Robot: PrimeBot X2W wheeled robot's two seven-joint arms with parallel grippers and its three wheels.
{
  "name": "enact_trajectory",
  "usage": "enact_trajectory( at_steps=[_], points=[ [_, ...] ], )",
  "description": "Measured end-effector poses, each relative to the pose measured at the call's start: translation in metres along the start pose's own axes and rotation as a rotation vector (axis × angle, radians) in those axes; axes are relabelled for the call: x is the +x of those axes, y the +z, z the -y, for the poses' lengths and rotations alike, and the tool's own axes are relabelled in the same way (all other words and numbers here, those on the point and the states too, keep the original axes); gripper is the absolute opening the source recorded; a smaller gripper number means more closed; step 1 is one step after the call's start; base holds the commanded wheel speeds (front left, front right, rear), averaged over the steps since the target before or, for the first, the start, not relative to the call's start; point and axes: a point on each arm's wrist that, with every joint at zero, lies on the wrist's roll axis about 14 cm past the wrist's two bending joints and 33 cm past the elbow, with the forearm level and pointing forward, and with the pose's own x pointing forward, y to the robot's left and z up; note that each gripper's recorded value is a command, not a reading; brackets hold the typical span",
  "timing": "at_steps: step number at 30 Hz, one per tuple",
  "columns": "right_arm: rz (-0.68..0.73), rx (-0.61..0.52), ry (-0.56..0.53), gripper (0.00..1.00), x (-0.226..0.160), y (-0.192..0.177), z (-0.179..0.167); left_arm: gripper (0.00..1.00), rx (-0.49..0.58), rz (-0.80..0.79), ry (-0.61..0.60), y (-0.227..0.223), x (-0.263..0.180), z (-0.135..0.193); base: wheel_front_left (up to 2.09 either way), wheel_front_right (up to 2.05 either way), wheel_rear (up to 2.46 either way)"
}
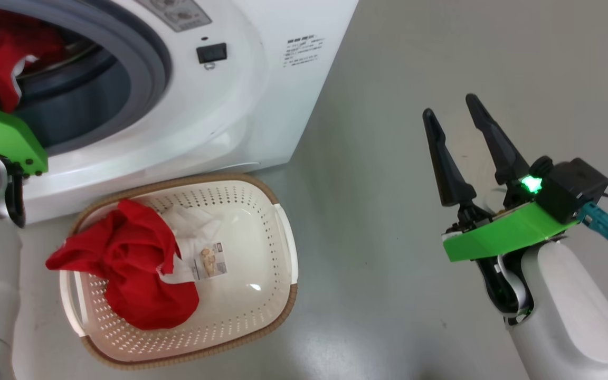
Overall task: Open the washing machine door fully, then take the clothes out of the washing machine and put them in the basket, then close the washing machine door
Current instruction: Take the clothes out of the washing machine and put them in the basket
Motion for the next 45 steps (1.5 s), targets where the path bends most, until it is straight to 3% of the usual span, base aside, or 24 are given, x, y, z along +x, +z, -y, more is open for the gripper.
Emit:
enact_trajectory(
  at_steps=[14, 27, 33, 45],
  points=[
    [0.030, 0.017, 0.042, 1.00, -0.006, 0.012, -0.022, 0.00, -0.044, 0.284, -0.025, 0.064, -0.043, -0.008, 0.00, 0.00, 0.00],
    [0.047, 0.035, 0.076, 1.00, -0.025, 0.022, -0.041, 0.00, -0.042, 0.509, -0.040, 0.101, -0.129, -0.006, 0.00, 0.00, 0.00],
    [0.082, 0.037, 0.105, 1.00, -0.030, 0.037, -0.053, 0.00, -0.015, 0.601, 0.006, 0.115, -0.171, -0.017, 0.00, 0.00, 0.00],
    [0.097, 0.045, 0.114, 1.00, -0.044, 0.045, -0.060, 0.00, -0.017, 0.791, -0.023, 0.149, -0.246, 0.005, 0.00, 0.00, 0.00]
  ],
)
